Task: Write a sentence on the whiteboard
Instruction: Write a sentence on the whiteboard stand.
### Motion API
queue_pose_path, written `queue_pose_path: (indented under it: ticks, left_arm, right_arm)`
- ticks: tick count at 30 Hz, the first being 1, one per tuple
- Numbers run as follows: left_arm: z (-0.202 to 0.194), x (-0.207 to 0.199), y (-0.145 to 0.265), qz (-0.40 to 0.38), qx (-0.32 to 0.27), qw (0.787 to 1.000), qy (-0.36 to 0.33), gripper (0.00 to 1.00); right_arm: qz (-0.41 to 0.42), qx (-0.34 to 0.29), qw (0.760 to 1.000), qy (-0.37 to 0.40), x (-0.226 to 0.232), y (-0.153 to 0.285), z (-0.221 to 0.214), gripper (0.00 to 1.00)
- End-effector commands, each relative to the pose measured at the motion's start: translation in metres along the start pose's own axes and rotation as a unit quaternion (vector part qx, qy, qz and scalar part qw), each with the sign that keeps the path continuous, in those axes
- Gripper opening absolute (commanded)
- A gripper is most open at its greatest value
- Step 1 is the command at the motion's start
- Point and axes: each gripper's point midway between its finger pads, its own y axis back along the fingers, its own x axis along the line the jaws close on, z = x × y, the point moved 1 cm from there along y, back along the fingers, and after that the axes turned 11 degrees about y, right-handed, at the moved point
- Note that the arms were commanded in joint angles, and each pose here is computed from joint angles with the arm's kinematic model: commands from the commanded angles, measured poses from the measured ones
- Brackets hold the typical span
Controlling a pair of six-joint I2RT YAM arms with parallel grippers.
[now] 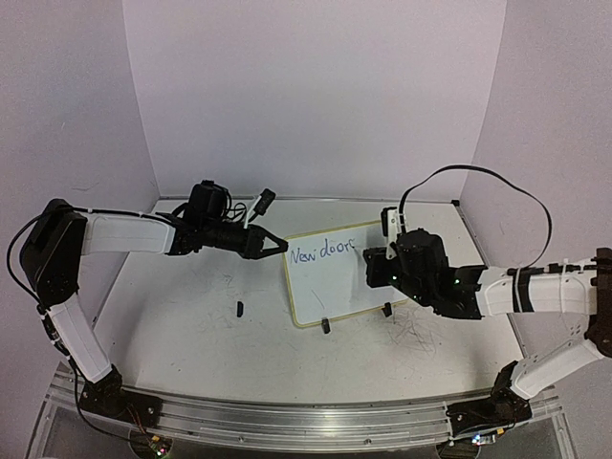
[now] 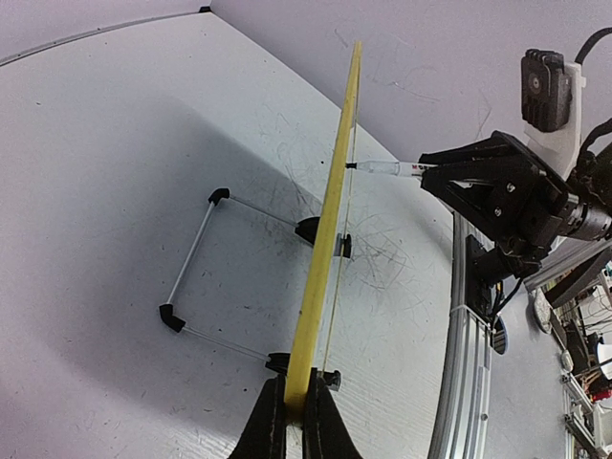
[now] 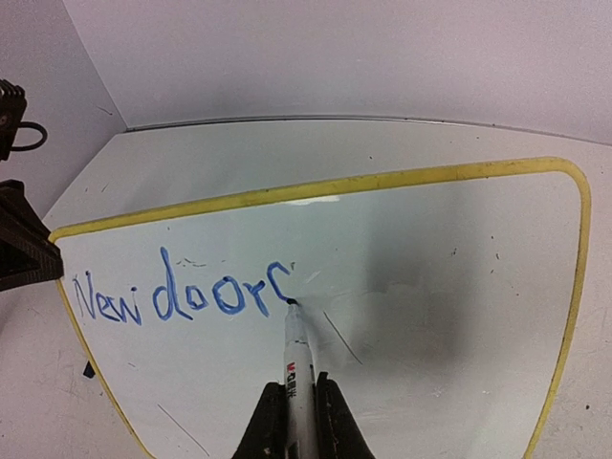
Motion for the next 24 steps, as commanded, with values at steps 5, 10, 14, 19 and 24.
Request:
queue_pose_path:
  ticks: [5,10,14,19,24]
  left_arm:
    - [-0.005,-0.002,0.004,0.017,0.011,1.000,-0.002,0.00]
    - [-0.005,-0.003,0.004,0.016,0.011,1.000,-0.002,0.00]
    - [-0.005,-0.003,0.004,0.016,0.011,1.000,-0.002,0.00]
    - [-0.005,-0.003,0.004,0.015,0.012,1.000,-0.002,0.00]
    - [-0.006,-0.003,0.004,0.017,0.012,1.000,-0.003,0.00]
  right_arm:
    - [-0.017,-0.004,1.000,-0.015,-0.009,0.006,0.001,0.00]
    - [-0.005,0.008,1.000,-0.018,-0.005,0.007,-0.009,0.00]
    - [0.002,0.012,1.000,-0.019,0.000,0.007,-0.013,0.00]
    - [0.011,0.009,1.000,-0.015,0.010,-0.001,-0.008,0.00]
    - [0.015,-0.012,1.000,-0.017,0.013,-0.001,0.008,0.00]
